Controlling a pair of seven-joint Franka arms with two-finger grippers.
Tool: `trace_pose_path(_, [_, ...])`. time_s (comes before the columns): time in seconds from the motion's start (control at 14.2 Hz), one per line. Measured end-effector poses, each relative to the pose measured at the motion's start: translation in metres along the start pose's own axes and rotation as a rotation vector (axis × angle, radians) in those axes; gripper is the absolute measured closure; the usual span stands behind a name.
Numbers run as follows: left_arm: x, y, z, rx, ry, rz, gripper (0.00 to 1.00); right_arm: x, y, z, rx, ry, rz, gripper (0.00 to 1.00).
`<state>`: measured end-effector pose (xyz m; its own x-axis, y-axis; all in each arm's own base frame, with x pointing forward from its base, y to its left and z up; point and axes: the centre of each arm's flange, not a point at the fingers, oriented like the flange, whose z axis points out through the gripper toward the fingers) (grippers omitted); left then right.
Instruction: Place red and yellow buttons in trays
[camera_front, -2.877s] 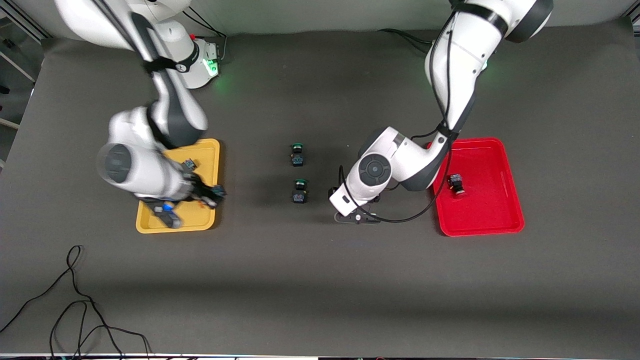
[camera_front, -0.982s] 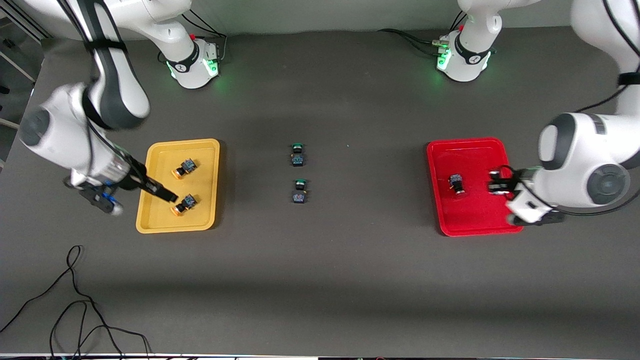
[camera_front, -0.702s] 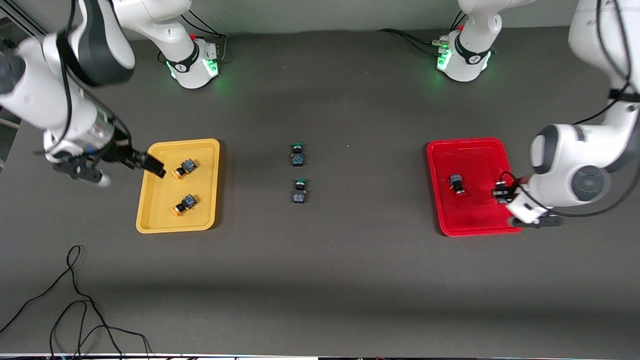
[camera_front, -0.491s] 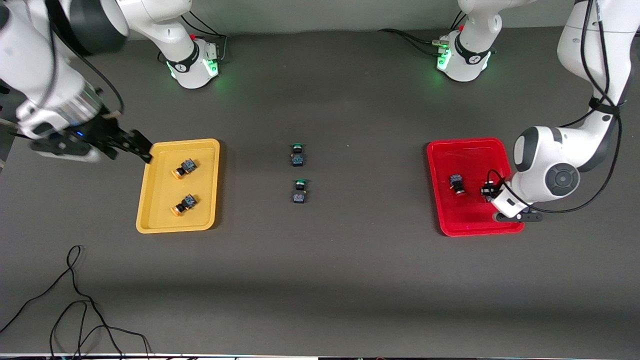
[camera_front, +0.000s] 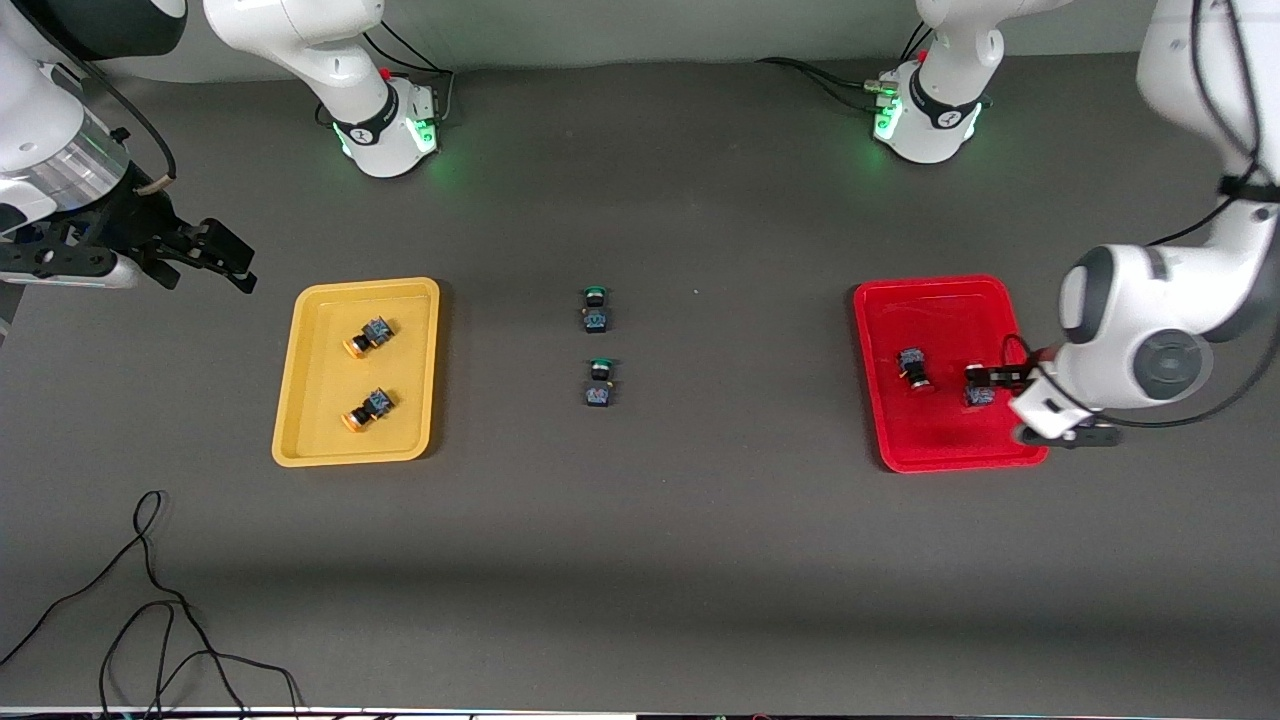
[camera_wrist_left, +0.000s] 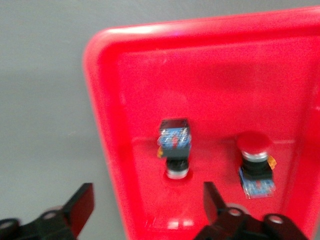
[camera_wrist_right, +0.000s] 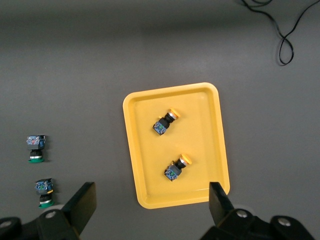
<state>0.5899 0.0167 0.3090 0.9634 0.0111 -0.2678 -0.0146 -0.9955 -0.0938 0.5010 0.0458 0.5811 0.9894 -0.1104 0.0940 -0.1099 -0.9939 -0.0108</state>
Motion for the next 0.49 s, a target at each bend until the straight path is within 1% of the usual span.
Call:
trace_pose_path(0.21, [-0.028,-0.012,-0.091,0.02,0.017,0.016,0.0,0.007,-0.002,0.0,0.004,-0.001,0.001,0.0])
trace_pose_path(0.42, [-0.076,-0.028,-0.158,-0.036,0.05,0.031,0.0,0.015,-0.003,-0.003,-0.001,-0.014,0.003,0.0])
trace_pose_path(0.49, [-0.093,-0.035,-0.177,-0.045,0.066,0.03,0.0,0.016,-0.003,-0.004,-0.002,-0.017,0.004,0.0])
